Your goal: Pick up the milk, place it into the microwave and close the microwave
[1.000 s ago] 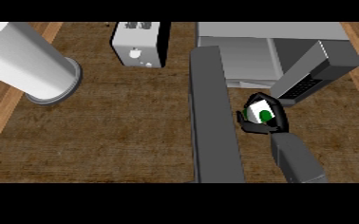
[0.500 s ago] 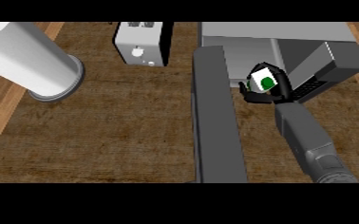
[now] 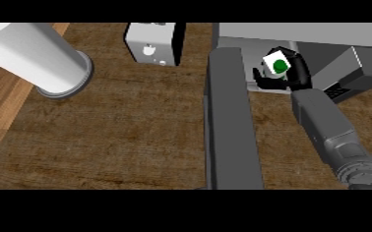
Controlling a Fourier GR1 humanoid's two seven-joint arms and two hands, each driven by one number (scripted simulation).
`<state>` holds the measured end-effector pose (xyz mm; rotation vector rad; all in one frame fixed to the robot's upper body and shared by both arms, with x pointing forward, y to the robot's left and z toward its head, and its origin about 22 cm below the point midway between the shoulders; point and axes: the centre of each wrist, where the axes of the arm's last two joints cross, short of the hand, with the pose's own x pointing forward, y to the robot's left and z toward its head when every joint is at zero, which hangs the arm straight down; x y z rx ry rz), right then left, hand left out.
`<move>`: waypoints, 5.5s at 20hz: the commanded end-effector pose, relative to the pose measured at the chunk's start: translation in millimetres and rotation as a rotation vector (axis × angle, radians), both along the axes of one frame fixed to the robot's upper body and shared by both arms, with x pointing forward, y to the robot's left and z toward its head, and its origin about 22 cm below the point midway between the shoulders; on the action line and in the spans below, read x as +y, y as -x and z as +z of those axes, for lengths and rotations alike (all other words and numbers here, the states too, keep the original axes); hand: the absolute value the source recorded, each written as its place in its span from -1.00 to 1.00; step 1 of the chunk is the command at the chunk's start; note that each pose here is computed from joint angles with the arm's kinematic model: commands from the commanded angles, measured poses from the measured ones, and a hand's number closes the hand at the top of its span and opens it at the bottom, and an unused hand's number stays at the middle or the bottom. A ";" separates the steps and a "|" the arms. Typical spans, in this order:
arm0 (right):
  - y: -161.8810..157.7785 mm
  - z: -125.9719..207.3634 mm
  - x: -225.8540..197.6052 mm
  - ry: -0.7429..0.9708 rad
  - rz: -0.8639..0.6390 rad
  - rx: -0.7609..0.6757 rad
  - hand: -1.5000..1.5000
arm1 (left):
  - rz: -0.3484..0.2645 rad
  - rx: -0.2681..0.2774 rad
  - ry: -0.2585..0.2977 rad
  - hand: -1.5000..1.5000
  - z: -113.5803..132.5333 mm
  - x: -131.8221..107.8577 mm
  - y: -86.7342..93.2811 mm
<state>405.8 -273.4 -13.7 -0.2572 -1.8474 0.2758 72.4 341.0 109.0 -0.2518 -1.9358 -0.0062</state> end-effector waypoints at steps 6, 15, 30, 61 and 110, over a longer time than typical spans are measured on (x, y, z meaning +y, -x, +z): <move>-17.6 37.5 -19.3 0.147 -0.176 -0.047 1.00 | -0.034 -0.012 0.013 -1.00 -0.3 -1.9 -7.7; -22.4 53.7 -32.8 0.182 -0.254 -0.051 1.00 | -0.053 -0.033 -0.018 -1.00 7.3 5.2 -20.7; -24.1 73.1 -56.4 0.193 -0.340 -0.078 1.00 | -0.079 -0.049 -0.034 -1.00 10.5 7.3 -27.9; -56.5 99.8 59.3 0.179 -0.174 -0.023 -1.00 | -0.104 -0.003 -0.100 -1.00 8.0 11.8 -55.5; 66.5 -87.1 26.1 -0.410 0.226 0.148 -1.00 | -0.492 0.168 -0.218 -1.00 -105.6 -103.5 -114.8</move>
